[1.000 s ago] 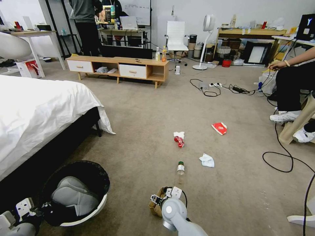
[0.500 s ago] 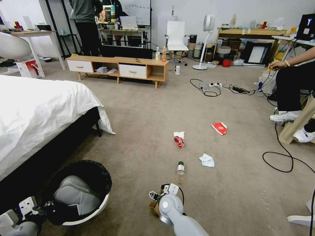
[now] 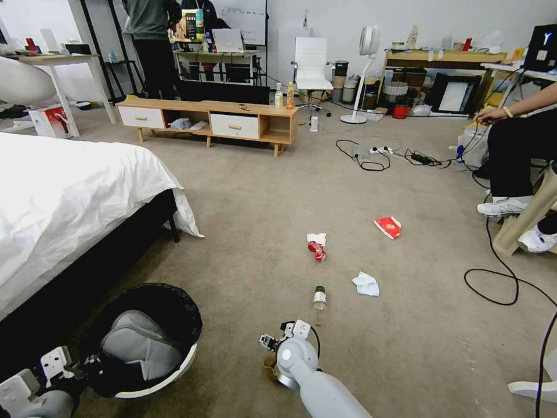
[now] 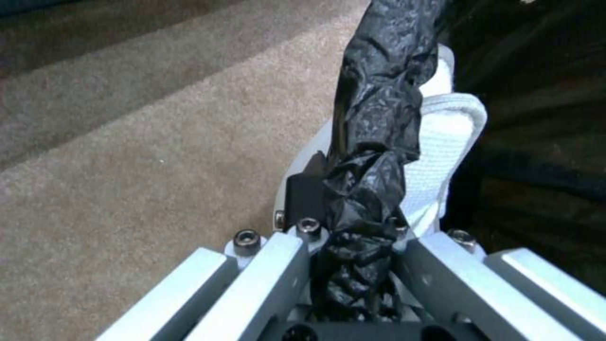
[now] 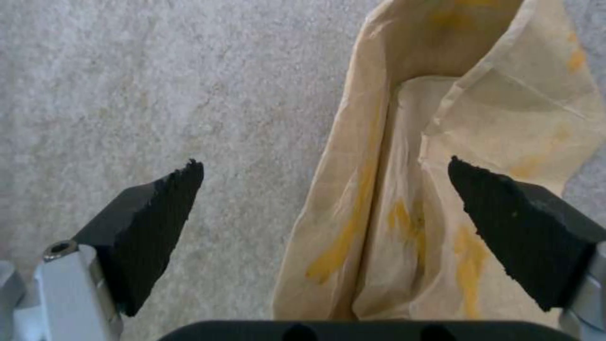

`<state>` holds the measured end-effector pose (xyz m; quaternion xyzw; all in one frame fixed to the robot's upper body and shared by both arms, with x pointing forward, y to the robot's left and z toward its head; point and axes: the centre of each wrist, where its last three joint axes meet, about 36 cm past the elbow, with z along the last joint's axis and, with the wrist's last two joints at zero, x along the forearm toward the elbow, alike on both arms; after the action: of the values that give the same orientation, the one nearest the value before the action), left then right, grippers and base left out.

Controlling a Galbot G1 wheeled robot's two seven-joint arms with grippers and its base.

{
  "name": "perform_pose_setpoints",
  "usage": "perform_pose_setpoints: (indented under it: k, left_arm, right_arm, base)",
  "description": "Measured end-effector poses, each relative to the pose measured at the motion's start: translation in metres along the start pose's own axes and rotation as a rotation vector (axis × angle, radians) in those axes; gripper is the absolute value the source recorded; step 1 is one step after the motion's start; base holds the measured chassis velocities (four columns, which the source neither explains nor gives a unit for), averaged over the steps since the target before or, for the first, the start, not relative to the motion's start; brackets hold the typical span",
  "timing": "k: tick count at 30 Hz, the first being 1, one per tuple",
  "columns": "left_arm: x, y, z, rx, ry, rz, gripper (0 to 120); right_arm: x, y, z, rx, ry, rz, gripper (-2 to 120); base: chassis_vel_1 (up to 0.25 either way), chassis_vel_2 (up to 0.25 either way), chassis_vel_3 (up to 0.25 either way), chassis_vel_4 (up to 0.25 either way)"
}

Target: Pick up the trash bin and place the garbage on the floor into it.

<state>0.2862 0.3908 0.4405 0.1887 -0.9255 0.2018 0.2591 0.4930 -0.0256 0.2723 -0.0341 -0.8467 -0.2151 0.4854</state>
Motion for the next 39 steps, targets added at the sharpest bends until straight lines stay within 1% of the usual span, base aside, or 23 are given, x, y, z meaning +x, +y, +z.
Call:
perform_pose_setpoints:
  k: [7,16,26,28,30,31,33,35,36,37,38,39]
  left_arm:
    - [0.0,-0.001,0.0,-0.003,0.001,0.004,1]
    - [0.0,-0.004,0.001,-0.006,0.003,0.014,1]
    - [0.0,-0.004,0.0,-0.007,0.002,0.016,1]
    - [0.0,-0.004,0.0,-0.007,0.002,0.018,1]
    - [0.0,-0.004,0.0,-0.007,0.003,0.018,1]
    - [0.0,-0.004,0.001,-0.007,0.003,0.019,1]
    - [0.0,-0.004,0.001,-0.007,0.003,0.019,1]
    - [0.0,-0.005,0.001,-0.007,0.003,0.02,1]
    - [0.0,-0.005,0.001,-0.007,0.003,0.02,1]
    - [0.0,-0.005,0.001,-0.007,0.003,0.02,1]
    - [0.0,-0.005,0.001,-0.007,0.004,0.02,1]
    - [0.0,-0.005,0.001,-0.007,0.004,0.02,1]
  right_arm:
    - [-0.011,-0.003,0.003,0.006,0.001,0.02,99]
    - [-0.024,-0.014,0.003,0.007,0.001,0.044,99]
    - [-0.031,-0.017,0.008,0.017,0.01,0.048,98]
    - [-0.034,-0.017,0.011,0.024,0.015,0.051,93]
    - [-0.035,-0.018,0.013,0.029,0.017,0.052,90]
    - [-0.037,-0.019,0.017,0.035,0.021,0.053,86]
    - [-0.037,-0.019,0.017,0.036,0.021,0.053,85]
    - [-0.039,-0.021,0.02,0.043,0.023,0.055,75]
    - [-0.039,-0.021,0.02,0.043,0.023,0.055,75]
    - [-0.039,-0.021,0.02,0.045,0.023,0.055,68]
    - [-0.039,-0.021,0.021,0.045,0.023,0.054,64]
    - [-0.039,-0.021,0.021,0.045,0.023,0.054,64]
  base:
    - [0.0,0.0,0.0,0.0]
    - [0.0,0.0,0.0,0.0]
    - [0.0,0.0,0.0,0.0]
    - [0.0,0.0,0.0,0.0]
    - [0.0,0.0,0.0,0.0]
    - [0.0,0.0,0.0,0.0]
    - [0.0,0.0,0.0,0.0]
    - [0.0,0.0,0.0,0.0]
    - [0.0,0.0,0.0,0.0]
    - [0.0,0.0,0.0,0.0]
    - [0.0,0.0,0.0,0.0]
    - [0.0,0.0,0.0,0.0]
